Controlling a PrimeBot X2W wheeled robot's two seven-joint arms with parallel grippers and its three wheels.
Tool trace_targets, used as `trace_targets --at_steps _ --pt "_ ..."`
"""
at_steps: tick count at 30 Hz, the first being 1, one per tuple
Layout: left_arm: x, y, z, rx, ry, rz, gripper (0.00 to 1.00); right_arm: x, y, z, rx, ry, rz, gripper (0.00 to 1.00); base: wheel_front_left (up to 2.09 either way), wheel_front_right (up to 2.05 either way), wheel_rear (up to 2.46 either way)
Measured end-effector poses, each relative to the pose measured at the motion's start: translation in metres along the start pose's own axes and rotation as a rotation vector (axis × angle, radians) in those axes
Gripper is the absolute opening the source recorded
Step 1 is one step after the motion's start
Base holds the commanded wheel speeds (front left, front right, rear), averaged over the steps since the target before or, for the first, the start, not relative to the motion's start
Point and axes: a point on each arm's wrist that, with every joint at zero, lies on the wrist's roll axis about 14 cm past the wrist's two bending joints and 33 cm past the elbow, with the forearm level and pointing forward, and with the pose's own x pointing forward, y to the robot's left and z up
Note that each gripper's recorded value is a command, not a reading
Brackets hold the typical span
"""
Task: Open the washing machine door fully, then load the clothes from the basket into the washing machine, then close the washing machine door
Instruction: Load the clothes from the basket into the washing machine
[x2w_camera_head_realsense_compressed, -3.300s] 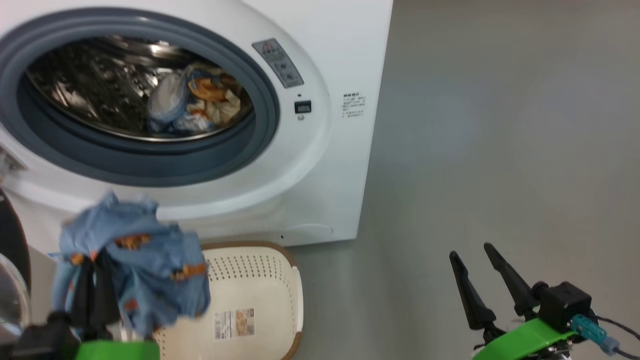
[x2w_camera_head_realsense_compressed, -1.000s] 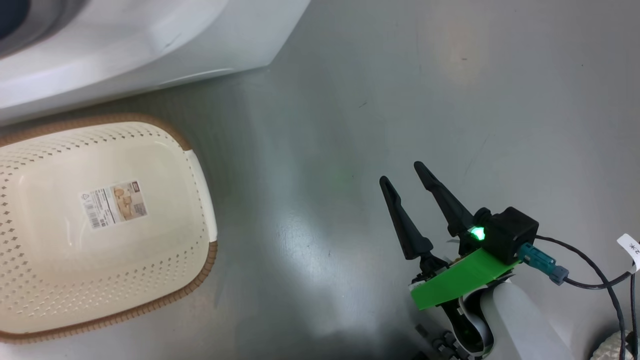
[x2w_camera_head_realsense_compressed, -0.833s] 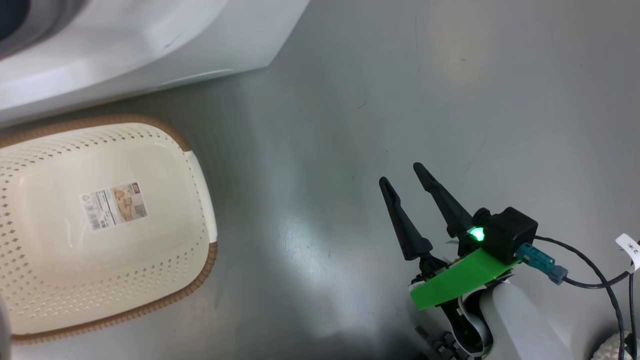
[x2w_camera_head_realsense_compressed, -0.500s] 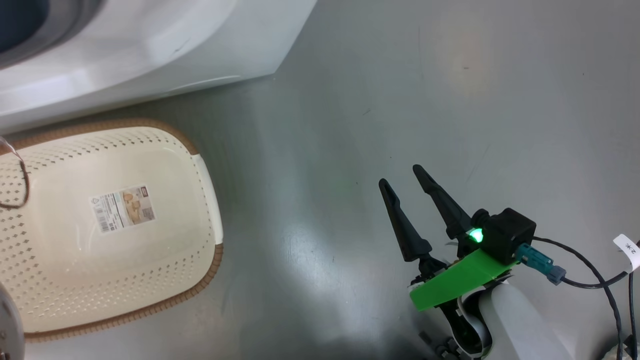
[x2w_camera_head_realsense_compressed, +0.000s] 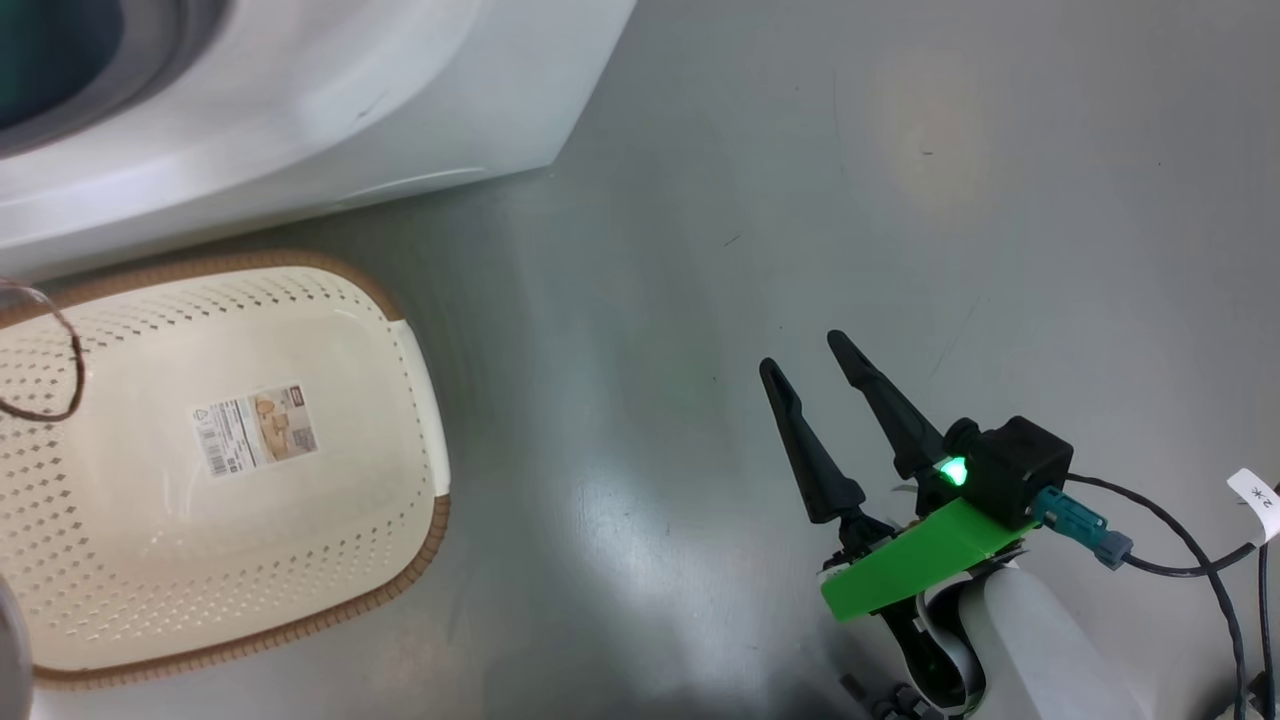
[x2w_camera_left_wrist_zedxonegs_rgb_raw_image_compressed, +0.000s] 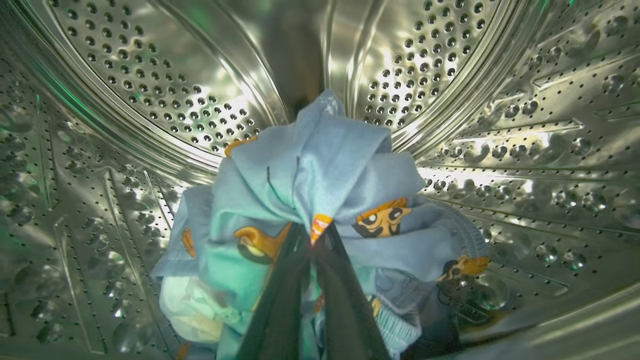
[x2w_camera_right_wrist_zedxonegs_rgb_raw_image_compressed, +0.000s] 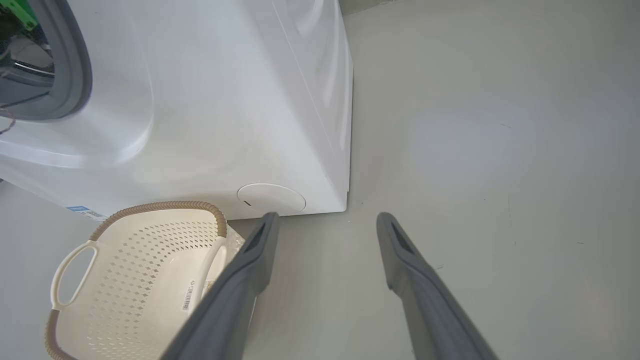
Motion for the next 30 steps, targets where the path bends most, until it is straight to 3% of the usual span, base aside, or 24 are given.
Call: trace_targets --at_steps 1,2,17,30 --pt "0.0 0.0 0.001 0.001 -0.002 0.0 0.36 0.0 0.0 0.0 0.0 -0.001 0.0 1.0 0.0 0.0 0.0" --pt "0.001 0.0 0.004 0.001 -0.01 0.0 0.99 0.0 0.0 0.001 0.0 -0.003 0.0 1.0 0.0 0.0 0.0" --pt "-0.009 0.0 0.016 -0.006 -0.029 0.017 1.0 0.0 0.002 0.017 -0.003 -0.046 0.003 1.0 0.0 0.0 0.0" --pt "-0.057 0.004 0.035 -0.028 -0.105 0.027 1.0 -0.003 0.014 0.043 -0.006 -0.11 0.03 1.0 0.0 0.0 0.0"
